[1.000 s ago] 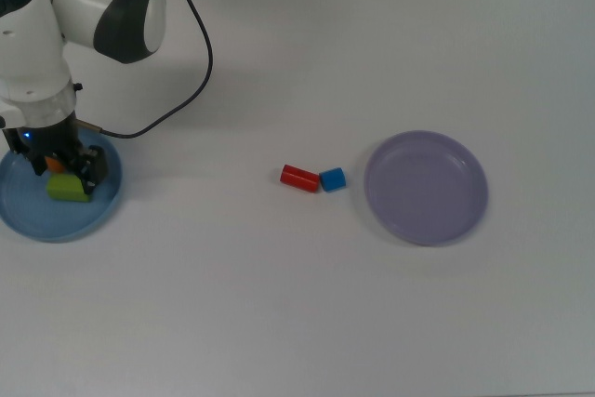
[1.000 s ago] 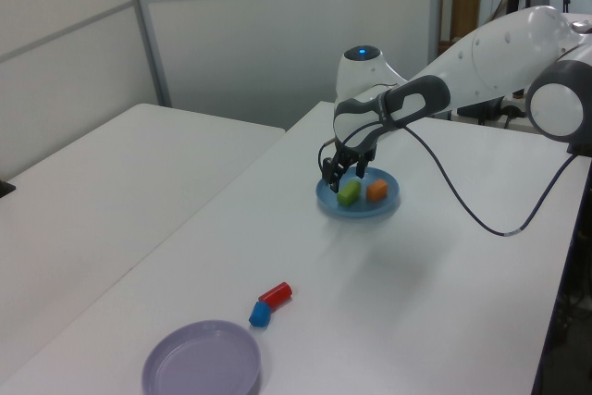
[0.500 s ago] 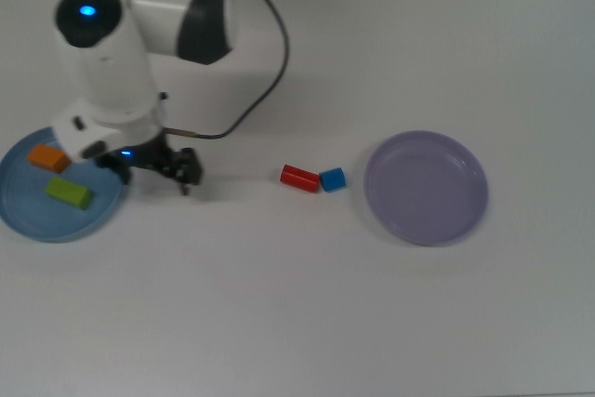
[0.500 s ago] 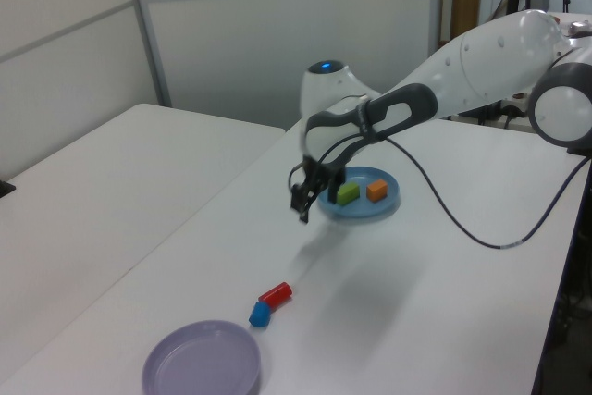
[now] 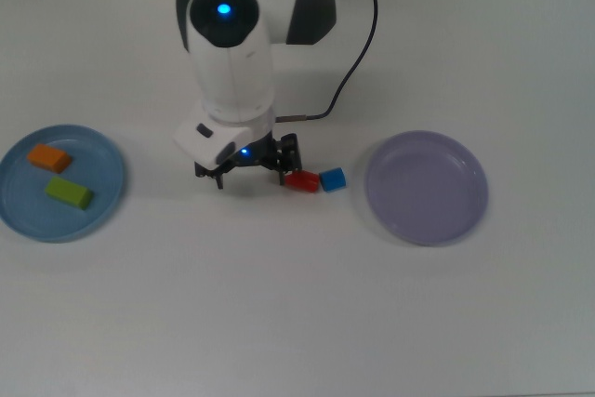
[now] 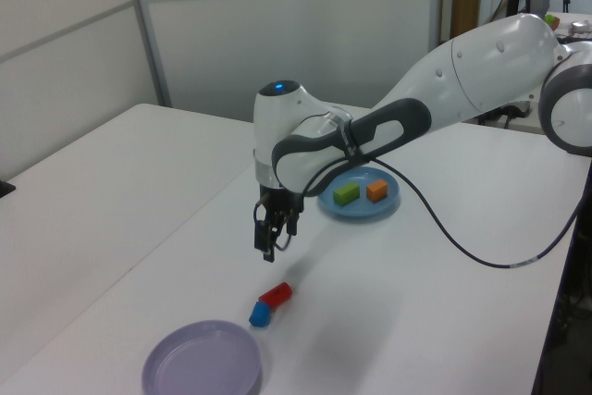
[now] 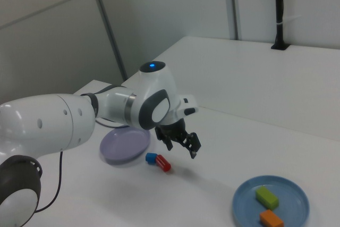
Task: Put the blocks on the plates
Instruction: 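Move the gripper to the red cylinder and grasp it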
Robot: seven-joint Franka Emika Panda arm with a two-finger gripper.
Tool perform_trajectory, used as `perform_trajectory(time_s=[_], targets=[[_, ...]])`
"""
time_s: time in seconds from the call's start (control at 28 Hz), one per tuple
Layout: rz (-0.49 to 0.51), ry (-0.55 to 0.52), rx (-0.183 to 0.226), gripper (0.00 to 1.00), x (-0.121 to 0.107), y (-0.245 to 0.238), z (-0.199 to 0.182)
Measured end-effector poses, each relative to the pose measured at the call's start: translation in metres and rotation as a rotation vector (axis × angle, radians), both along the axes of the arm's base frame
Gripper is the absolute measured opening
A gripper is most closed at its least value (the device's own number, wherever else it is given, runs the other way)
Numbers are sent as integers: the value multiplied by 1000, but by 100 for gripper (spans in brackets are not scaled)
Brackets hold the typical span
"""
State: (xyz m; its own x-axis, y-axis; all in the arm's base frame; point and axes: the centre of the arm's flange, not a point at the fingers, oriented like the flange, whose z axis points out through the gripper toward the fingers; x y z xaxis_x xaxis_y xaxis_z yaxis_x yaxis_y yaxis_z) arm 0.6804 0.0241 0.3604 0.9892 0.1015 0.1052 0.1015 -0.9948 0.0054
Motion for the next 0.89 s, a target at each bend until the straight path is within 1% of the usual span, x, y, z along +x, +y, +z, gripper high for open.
perform_trajectory(time_s=[0.14,0.18,0.21,0.29,0.39,0.5,0.54,0.68,0.89], targets=[[214,8,-38,100,-2,21,-6],[291,11,-47,100,-3,27,-8],[342,13,-55,100,-4,32,-9],[473,17,-82,100,-5,40,-11],[634,25,-119,100,-6,51,-13],[734,39,-136,100,-9,58,-17],[781,54,-141,100,-11,62,-19],[892,116,-158,100,-17,71,-29],[956,141,-149,100,-22,89,-42]])
